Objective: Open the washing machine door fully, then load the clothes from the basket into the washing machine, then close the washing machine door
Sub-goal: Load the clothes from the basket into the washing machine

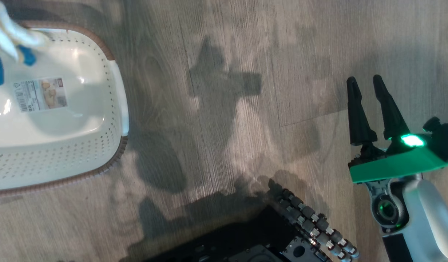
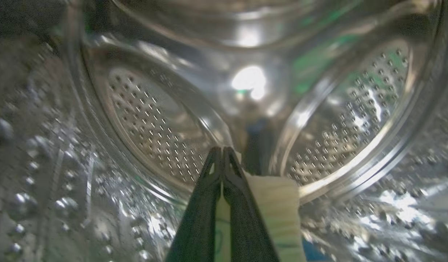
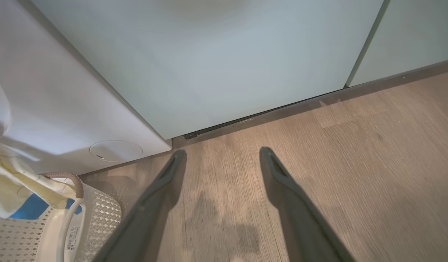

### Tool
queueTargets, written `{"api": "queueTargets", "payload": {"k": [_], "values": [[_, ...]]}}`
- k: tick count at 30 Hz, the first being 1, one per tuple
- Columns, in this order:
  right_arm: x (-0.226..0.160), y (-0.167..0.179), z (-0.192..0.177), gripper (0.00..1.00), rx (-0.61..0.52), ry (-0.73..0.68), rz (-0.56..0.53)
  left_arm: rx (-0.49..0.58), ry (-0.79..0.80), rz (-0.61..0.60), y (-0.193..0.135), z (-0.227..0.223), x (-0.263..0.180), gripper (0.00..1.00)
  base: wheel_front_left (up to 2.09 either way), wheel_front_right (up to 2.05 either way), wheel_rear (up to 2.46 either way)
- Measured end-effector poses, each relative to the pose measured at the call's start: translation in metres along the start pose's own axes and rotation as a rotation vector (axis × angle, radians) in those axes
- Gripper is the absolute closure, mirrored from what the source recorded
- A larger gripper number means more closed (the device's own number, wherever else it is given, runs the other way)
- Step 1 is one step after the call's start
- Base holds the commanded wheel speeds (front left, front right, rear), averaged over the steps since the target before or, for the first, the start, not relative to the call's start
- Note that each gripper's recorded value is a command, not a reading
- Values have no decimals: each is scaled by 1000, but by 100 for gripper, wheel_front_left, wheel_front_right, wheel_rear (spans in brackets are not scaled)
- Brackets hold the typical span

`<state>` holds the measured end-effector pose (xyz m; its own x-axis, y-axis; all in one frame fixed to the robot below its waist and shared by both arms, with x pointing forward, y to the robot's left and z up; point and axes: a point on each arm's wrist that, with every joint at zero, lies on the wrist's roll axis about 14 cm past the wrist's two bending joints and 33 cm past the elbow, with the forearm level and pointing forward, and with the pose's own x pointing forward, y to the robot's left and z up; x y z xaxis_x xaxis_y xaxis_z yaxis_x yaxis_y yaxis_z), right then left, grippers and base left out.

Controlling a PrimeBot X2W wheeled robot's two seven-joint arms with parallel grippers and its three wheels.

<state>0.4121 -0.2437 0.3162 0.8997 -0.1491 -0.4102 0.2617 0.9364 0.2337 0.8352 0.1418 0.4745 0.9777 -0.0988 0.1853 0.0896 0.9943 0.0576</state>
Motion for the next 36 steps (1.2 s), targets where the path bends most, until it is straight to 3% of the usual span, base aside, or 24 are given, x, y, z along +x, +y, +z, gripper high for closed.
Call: {"api": "queueTargets", "payload": {"k": [3, 10, 11, 12, 13, 14, 36], "values": [[1, -1, -2, 0, -2, 5, -3, 14, -62, 38, 11, 10, 4, 100, 0, 0, 0], [4, 3, -9, 0, 6, 20, 8, -86, 154, 30, 11, -43, -2, 100, 0, 0, 0], [5, 3, -9, 0, 6, 21, 9, -90, 165, 28, 10, -45, -3, 96, 0, 0, 0], [6, 4, -9, 0, 6, 21, 11, -96, 186, 26, 9, -48, -3, 64, 0, 0, 0], [7, 4, -9, 0, 6, 19, 14, -100, 198, 24, 8, -50, -4, 16, 0, 0, 0], [8, 5, -8, 0, 6, 15, 17, -106, 210, 23, 8, -52, -5, 0, 0, 0, 0], [21, 16, 17, 0, -6, -71, 54, -111, 238, -20, 4, -39, -37, 0, 0, 0, 0]]}}
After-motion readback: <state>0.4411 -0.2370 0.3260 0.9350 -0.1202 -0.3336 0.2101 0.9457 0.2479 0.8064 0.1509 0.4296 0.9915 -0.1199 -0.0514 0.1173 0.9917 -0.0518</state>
